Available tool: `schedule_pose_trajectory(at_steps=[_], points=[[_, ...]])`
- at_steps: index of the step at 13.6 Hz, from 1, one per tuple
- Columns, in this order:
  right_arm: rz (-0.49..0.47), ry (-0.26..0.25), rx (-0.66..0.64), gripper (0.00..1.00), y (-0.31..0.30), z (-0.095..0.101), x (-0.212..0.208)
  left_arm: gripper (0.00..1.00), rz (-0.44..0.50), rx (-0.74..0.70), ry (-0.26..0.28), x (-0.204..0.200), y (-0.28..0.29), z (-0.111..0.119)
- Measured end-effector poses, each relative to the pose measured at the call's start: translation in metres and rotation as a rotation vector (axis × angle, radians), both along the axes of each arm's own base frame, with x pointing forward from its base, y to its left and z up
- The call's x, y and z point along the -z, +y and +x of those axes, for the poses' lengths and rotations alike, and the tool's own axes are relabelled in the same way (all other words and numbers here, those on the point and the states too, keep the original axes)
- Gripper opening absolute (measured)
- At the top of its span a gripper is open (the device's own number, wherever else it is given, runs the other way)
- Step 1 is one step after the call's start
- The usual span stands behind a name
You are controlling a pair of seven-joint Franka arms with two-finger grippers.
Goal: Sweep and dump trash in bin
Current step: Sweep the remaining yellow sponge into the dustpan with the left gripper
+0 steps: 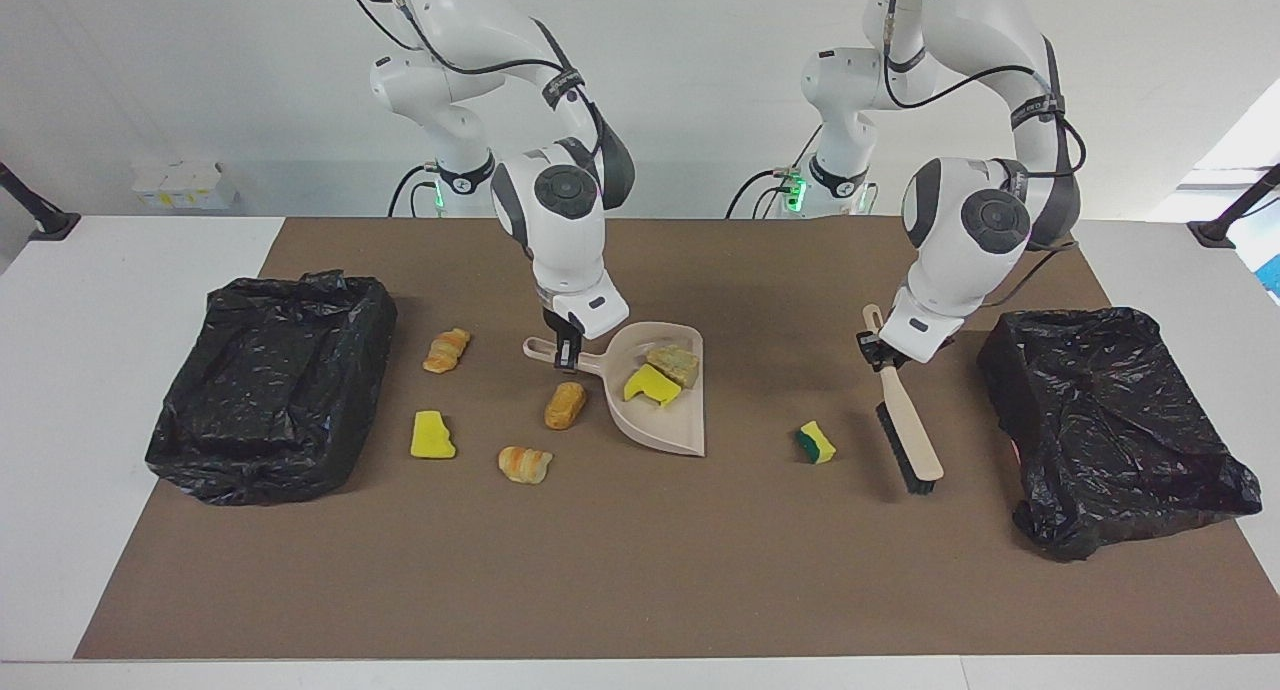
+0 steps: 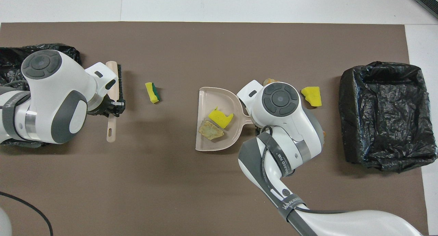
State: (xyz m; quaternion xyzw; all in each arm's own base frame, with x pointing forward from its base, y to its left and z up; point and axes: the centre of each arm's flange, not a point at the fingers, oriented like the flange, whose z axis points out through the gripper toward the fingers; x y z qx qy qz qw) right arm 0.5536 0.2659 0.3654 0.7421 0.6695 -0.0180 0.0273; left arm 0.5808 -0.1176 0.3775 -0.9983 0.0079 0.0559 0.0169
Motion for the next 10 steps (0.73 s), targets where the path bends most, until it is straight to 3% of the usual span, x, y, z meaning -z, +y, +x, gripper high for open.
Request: schedule_pose_trajectory(at_steps=[4, 10], points=[[0.000, 0.001, -0.001, 0.31, 0.000, 0.000, 0.000, 0.26, 0.000, 0.104, 0.050, 0.024, -0.034, -0.021], [0.000, 0.001, -0.001, 0.31, 0.001, 0.000, 0.000, 0.26, -0.031, 0.299, 0.061, 0.020, -0.151, -0.088]])
